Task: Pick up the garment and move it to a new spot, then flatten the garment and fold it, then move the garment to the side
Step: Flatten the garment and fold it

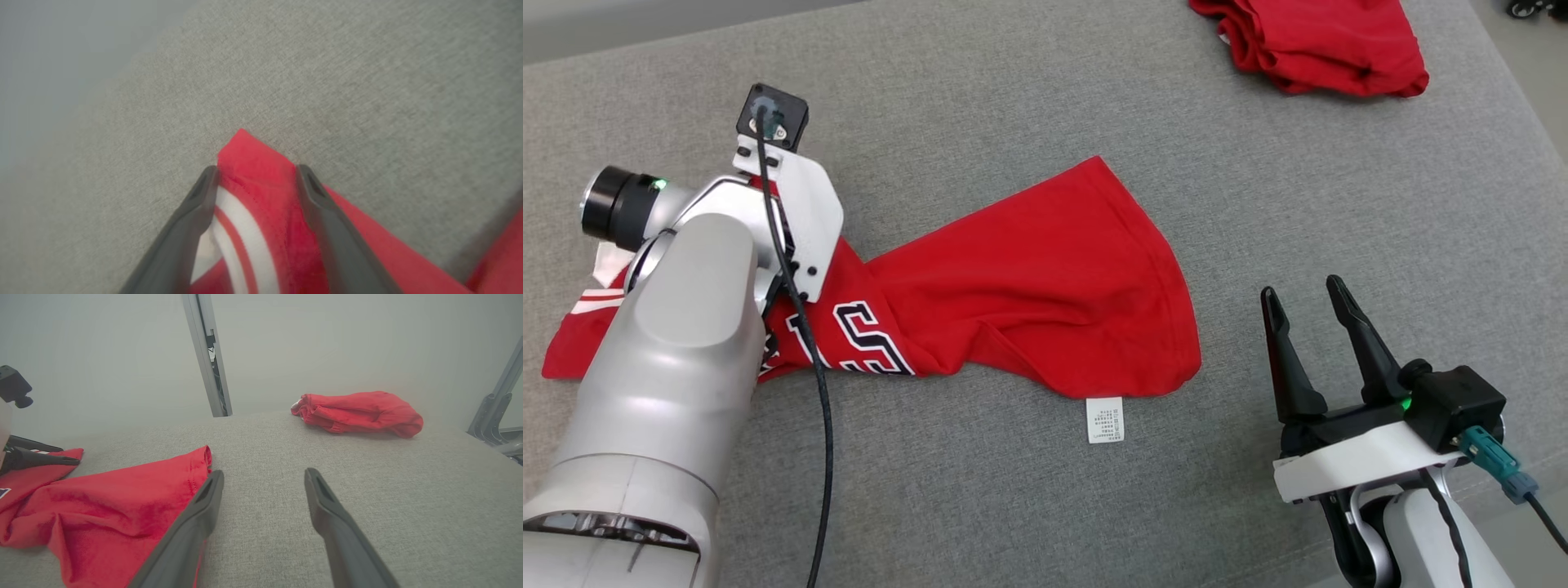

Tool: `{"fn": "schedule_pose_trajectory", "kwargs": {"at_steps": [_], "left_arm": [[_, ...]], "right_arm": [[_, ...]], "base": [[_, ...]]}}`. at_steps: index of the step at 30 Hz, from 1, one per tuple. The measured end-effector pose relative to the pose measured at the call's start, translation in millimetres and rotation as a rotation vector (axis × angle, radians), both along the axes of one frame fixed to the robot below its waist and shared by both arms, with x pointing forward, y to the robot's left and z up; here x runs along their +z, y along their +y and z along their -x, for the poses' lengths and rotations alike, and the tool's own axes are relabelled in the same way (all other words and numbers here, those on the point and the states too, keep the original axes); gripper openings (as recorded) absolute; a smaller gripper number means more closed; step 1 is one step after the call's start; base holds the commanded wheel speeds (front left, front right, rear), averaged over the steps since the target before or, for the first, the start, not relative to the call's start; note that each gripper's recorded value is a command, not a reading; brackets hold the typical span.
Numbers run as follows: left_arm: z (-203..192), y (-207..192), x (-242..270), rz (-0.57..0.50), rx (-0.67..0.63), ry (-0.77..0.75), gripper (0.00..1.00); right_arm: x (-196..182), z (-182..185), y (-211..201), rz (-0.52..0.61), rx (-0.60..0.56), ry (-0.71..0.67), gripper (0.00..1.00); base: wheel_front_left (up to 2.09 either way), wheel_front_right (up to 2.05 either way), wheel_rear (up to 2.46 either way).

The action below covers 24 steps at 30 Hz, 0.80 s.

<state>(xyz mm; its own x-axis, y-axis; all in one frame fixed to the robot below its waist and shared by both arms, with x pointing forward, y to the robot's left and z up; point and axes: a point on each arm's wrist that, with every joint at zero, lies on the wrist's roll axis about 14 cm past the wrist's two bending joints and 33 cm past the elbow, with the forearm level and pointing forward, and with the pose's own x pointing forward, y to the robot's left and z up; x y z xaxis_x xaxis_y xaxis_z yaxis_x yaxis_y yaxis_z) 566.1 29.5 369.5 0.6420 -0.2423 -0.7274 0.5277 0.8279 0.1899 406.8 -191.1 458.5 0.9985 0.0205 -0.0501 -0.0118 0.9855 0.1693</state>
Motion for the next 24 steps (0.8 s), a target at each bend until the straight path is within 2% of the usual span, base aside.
{"fn": "schedule_pose_trajectory", "kwargs": {"at_steps": [1, 2, 3, 4, 13, 18, 24], "left_arm": [[1.7, 1.0, -2.7, -0.004, 0.000, 0.013, 0.47], [1.8, 0.7, -2.7, -0.005, -0.006, 0.014, 0.47], [0.4, -0.3, -0.9, 0.004, -0.008, 0.004, 0.13], [-0.7, -1.5, 0.8, 0.019, -0.011, -0.009, 0.00], [-15.8, -18.8, 48.0, 0.287, 0.017, -0.216, 0.00], [-26.7, -16.5, 106.1, 0.498, 0.031, -0.464, 0.00], [-0.7, 4.3, 145.0, 0.645, 0.037, -0.664, 0.00]], "right_arm": [[0.3, 0.4, -1.0, 0.000, -0.003, 0.000, 1.00], [0.8, 0.7, -1.6, -0.001, -0.005, -0.002, 1.00], [1.1, 0.7, -2.0, 0.000, -0.006, -0.002, 1.00], [1.3, 0.6, -2.3, -0.001, -0.007, -0.003, 1.00], [3.3, -5.3, 6.6, -0.013, 0.018, -0.016, 1.00], [0.8, -10.5, 20.1, -0.022, 0.055, -0.015, 1.00], [-1.9, -18.3, 41.1, -0.029, 0.115, -0.017, 1.00]], "base": [[0.00, 0.00, 0.00], [0.00, 0.00, 0.00], [0.00, 0.00, 0.00], [0.00, 0.00, 0.00], [0.00, 0.00, 0.00], [0.00, 0.00, 0.00], [0.00, 0.00, 0.00]]}}
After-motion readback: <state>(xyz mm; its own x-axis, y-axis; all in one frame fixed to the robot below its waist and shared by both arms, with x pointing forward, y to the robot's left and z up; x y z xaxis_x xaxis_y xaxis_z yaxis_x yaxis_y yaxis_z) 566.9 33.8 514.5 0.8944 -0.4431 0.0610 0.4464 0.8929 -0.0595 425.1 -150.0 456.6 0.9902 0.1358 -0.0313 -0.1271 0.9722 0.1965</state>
